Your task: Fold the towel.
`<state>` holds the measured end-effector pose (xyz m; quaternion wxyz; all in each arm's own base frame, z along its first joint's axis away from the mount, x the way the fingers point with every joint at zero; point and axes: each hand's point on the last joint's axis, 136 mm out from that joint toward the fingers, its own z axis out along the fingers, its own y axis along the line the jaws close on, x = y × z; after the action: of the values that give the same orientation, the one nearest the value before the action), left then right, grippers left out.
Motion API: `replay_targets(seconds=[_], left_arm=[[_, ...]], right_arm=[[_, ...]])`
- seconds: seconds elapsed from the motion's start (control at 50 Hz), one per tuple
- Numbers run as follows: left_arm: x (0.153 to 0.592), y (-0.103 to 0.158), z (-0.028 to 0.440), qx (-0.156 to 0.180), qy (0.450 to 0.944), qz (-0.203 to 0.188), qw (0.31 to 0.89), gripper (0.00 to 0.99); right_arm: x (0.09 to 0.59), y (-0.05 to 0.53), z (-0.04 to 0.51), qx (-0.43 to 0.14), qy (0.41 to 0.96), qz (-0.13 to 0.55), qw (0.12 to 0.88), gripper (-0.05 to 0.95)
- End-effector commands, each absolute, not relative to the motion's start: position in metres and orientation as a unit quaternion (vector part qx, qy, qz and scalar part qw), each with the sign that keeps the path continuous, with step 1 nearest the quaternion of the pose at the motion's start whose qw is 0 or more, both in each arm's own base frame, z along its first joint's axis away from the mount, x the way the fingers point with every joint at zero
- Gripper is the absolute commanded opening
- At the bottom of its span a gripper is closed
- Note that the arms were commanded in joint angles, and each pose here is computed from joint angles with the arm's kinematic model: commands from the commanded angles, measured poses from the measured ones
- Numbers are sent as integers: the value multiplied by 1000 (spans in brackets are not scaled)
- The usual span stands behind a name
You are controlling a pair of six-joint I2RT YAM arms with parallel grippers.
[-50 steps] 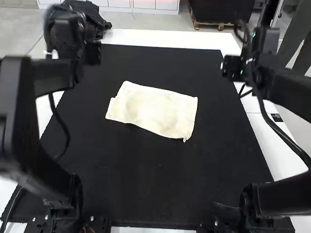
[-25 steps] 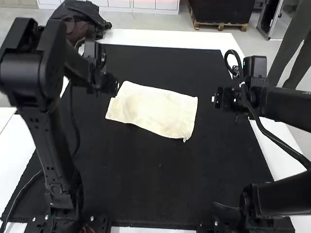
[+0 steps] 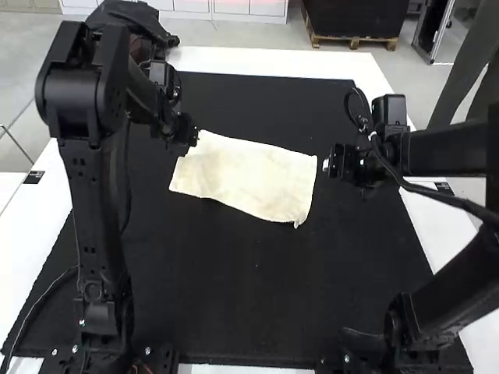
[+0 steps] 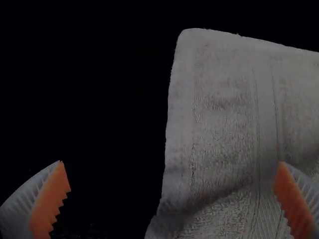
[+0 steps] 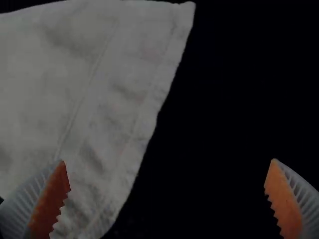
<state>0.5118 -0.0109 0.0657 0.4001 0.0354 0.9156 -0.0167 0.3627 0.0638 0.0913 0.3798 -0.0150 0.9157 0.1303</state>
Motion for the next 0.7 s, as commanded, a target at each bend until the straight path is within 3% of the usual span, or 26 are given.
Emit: replay_targets(seconds=[0.0, 0.68], left_arm=[[528, -22, 76, 49, 909, -28, 414, 959], [559, -21, 47, 79, 912, -13, 403, 959]], right_arm=[[375, 76, 96, -10, 910, 156, 384, 903], [436, 122, 78, -22, 900, 194, 390, 903]])
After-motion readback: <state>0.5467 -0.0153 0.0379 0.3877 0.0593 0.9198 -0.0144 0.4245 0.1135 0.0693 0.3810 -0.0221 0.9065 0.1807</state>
